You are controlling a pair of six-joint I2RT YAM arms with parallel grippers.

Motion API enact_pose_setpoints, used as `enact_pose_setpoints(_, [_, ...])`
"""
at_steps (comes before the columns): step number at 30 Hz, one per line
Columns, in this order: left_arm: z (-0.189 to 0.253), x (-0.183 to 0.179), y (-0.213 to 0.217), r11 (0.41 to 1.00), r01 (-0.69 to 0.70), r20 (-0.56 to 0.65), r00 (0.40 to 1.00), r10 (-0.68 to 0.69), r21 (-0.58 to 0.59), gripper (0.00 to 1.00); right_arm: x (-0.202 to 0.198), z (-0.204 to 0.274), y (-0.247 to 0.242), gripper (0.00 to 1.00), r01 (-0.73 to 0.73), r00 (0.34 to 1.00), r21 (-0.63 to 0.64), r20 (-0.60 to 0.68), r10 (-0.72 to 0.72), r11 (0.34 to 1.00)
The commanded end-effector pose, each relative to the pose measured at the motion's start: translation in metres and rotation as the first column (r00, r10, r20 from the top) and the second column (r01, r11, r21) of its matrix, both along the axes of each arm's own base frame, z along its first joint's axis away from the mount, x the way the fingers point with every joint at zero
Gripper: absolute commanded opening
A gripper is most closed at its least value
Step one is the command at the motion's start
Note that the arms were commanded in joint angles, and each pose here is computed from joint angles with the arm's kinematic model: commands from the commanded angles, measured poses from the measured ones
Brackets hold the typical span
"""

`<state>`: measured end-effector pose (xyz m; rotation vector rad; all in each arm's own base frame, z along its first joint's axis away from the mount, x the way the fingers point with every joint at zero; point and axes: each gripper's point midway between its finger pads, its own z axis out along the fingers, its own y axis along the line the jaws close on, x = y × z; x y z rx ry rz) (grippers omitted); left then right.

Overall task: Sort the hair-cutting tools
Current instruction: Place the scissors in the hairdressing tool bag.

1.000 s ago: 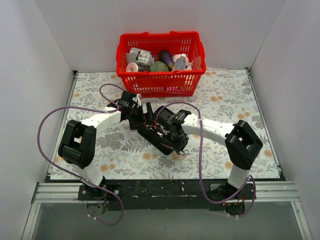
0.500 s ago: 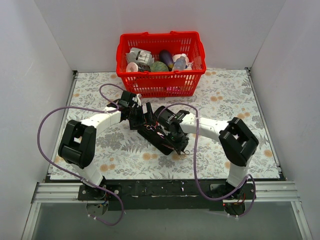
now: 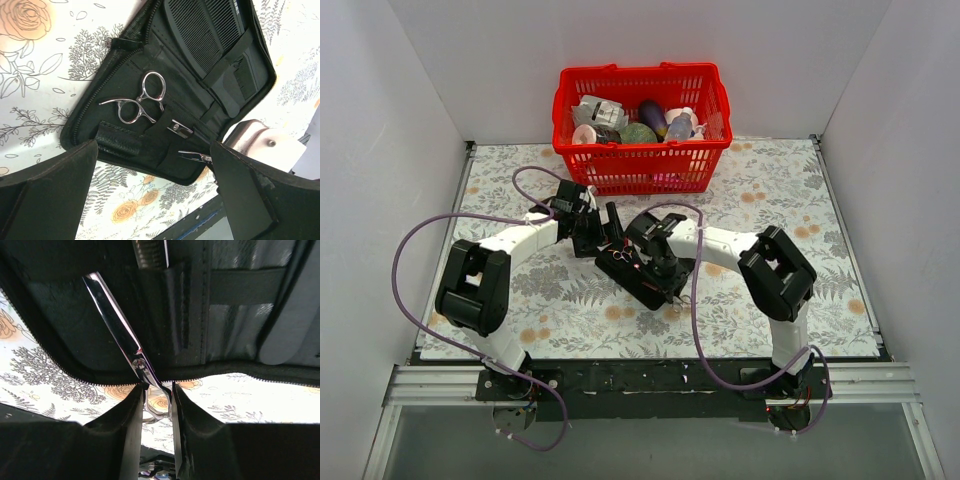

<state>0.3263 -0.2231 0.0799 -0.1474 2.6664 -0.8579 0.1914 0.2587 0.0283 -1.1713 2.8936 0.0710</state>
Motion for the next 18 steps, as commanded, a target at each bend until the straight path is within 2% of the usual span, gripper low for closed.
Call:
enact_pose_setpoints(1, [0.017, 0.002, -0.011, 0.998, 0.037, 0.045, 0.998, -0.035, -0.045, 0.98, 0.018, 0.014, 0.025, 0.01, -0.024, 0.999, 0.059, 0.042, 0.022, 0.998])
enact_pose_setpoints(7, [0.017, 0.002, -0.010, 0.998, 0.035, 0.047, 0.998, -0.033, -0.045, 0.98, 0.028, 0.019, 0.043, 0.01, -0.020, 0.999, 0.100, 0.047, 0.015, 0.995])
enact_pose_setpoints(14, [0.016, 0.002, -0.010, 0.998, 0.035, 0.044, 0.998, -0.033, -0.049, 0.98, 0.014, 0.021, 0.072, 0.01, -0.033, 0.999, 0.200, -0.022, 0.038, 0.979])
enact_pose_setpoints(18, [0.015, 0.003, -0.011, 0.998, 0.035, 0.042, 0.999, -0.032, -0.051, 0.98, 0.009, 0.019, 0.080, 0.01, -0.050, 0.998, 0.207, -0.030, 0.057, 0.977])
